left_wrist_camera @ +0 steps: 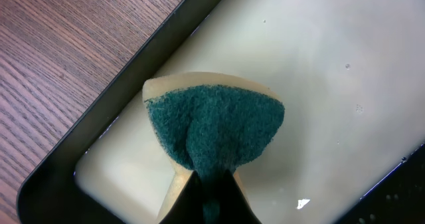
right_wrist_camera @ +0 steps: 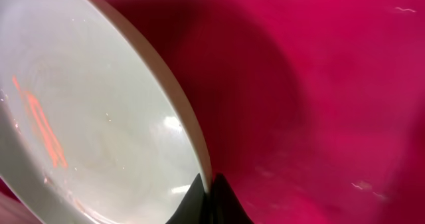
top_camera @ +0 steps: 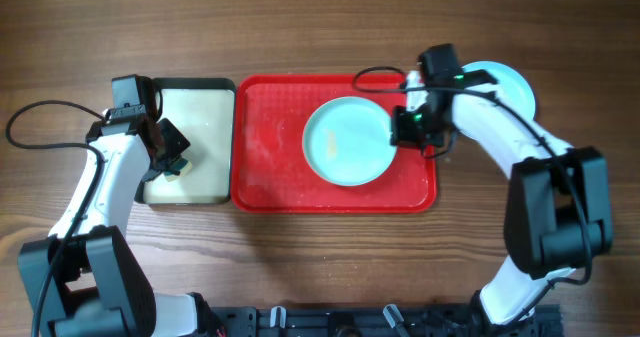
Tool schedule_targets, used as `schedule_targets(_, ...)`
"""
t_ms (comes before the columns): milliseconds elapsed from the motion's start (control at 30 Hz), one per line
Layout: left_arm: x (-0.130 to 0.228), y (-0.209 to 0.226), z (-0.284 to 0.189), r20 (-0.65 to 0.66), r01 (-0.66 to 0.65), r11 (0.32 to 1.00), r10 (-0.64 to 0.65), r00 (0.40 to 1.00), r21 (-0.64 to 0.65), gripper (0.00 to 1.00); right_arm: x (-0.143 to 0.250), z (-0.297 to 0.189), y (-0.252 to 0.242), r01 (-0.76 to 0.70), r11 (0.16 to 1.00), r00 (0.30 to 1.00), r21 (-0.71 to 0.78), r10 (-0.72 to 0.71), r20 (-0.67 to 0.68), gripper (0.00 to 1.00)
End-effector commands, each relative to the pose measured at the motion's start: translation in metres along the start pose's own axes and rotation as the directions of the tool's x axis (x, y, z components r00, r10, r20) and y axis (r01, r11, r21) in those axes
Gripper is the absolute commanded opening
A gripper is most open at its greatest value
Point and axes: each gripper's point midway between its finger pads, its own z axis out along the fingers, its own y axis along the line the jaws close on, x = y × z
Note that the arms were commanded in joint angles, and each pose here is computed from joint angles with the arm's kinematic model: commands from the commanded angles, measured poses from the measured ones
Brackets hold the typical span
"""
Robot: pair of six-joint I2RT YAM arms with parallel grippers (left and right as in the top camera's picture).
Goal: Clean dirty plates on tray and stack at the side
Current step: 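Grip the remaining light-blue plate rim on the tray with the right gripper, then slide the light-blue plate to the tray center-left with the right gripper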
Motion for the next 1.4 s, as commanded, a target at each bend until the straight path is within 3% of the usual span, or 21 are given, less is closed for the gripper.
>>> schedule_targets(0, 0.002, 0.0, 0.001, -0.007, -0.012, 1.0, 0.012, 1.0, 0.005, 0.04, 0.0, 0.004, 0.02, 0.099, 0.991, 0.993, 0.093, -0.104, 0.05, 0.04)
schedule_targets(233, 0.002, 0.0, 0.001, -0.007, -0.054, 0.999, 0.054, 0.999, 0.006, 0.04, -0.009, 0.014, 0.055, 0.259, 0.948, 0.948, 0.187, -0.286, 0.139, 0.04)
schedule_targets(400, 0.002, 0.0, 0.001, -0.003, -0.067, 0.998, 0.067, 0.998, 0.008, 0.04, -0.014, 0.018, 0.081, 0.368, 0.913, 0.899, 0.176, -0.397, 0.183, 0.04)
schedule_targets(867, 0.011, -0.034, -0.003, 0.023, -0.18, 0.981, 0.179, 0.984, 0.068, 0.04, -0.012, 0.043, 0.075, 0.374, 0.909, 0.905, 0.182, -0.401, 0.143, 0.04)
schedule_targets(1367, 0.011, -0.035, -0.003, 0.026, -0.183, 0.981, 0.182, 0.983, 0.067, 0.04, -0.011, 0.052, 0.072, 0.372, 0.91, 0.909, 0.182, -0.397, 0.127, 0.04)
